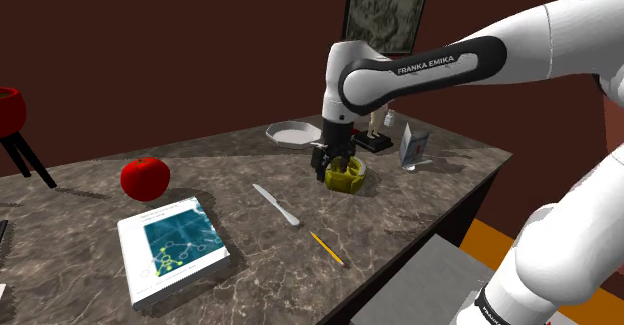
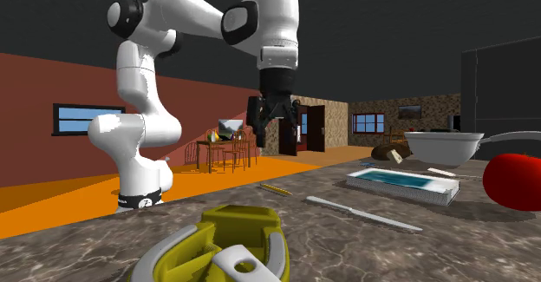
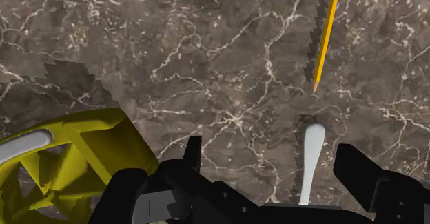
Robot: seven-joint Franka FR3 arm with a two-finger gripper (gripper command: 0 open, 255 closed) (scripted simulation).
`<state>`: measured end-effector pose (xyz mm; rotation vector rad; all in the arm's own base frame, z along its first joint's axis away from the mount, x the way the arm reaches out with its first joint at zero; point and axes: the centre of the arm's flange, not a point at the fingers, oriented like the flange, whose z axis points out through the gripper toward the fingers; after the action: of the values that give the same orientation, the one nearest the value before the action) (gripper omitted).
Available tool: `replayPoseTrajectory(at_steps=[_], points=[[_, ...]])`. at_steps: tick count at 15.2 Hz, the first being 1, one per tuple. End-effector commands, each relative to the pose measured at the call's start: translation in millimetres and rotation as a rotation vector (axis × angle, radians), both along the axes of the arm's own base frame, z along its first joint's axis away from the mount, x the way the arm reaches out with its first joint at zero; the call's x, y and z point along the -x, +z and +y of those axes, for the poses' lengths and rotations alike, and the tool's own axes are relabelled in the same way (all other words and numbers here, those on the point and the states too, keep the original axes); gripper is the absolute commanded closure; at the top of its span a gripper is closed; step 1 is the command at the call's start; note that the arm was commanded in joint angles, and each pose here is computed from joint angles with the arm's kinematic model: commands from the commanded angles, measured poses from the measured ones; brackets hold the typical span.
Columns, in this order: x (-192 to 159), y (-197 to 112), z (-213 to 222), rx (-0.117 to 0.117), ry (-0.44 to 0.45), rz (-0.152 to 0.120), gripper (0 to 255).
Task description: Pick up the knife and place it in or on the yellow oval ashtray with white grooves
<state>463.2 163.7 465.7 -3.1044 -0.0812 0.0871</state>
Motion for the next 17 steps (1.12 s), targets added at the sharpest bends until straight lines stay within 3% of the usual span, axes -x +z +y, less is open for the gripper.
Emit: replayPoseTrajectory(at_steps=[1, 13, 17], points=[[-15.4, -12.0, 14.7, 0.004, -0.003, -0.008, 0], [-125.4, -82.2, 100.1, 0.035, -0.019, -0.051, 0], [-130.8, -101.4, 104.1, 0.037, -0.02, -0.053, 0]])
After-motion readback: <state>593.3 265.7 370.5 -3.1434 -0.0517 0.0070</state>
